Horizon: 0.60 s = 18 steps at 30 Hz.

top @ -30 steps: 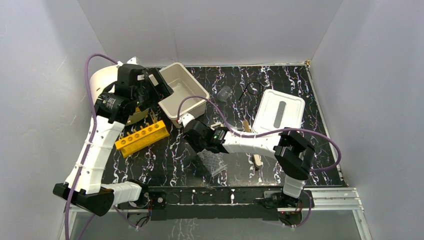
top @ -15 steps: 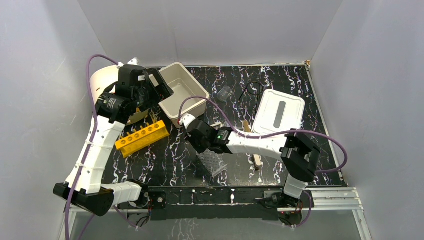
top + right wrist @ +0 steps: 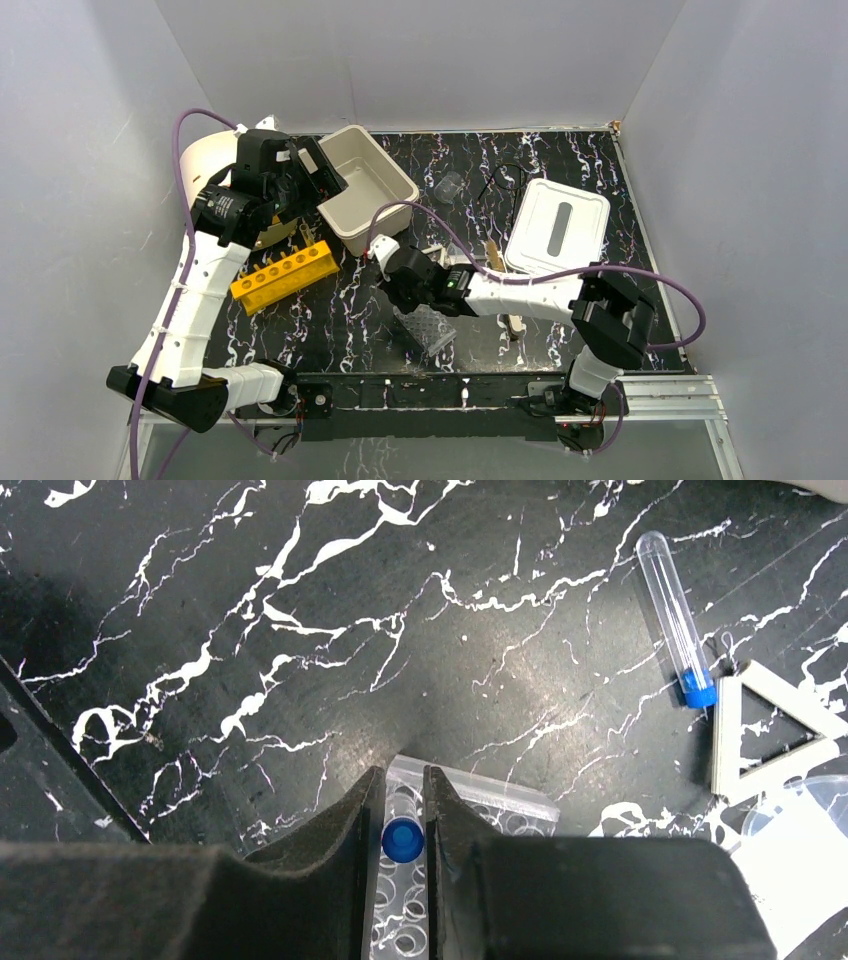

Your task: Organize the chemistry lab equipment

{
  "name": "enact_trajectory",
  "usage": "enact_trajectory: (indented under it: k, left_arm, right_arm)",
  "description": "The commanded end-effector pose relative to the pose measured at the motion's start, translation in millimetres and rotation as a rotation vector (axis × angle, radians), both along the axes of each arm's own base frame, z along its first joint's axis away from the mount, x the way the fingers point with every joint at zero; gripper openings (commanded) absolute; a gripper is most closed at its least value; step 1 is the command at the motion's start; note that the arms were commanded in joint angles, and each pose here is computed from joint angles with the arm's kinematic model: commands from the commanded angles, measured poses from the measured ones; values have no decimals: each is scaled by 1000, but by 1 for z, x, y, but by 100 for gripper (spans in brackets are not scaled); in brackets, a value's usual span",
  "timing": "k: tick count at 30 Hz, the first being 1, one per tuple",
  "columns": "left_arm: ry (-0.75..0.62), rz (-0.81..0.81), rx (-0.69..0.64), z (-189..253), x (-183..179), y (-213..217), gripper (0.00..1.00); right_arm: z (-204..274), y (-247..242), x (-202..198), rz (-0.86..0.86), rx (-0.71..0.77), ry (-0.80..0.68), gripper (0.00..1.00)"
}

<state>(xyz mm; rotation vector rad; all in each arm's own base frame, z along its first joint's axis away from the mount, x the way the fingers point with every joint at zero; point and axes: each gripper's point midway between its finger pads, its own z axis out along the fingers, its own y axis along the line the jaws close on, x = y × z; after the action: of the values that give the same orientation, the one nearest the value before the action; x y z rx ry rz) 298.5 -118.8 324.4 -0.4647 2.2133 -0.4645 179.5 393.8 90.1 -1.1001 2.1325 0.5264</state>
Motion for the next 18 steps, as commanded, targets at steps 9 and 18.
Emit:
enact_trajectory:
  k: [9,18]
  left_arm:
    - [-3,-11,16,1,-1,1,84]
    - [-2,-10,17,0,1,2,84]
  right_arm:
    - [28,-4,-2,37,208,-123,27]
    - [20,1,3,46,113,-135,27]
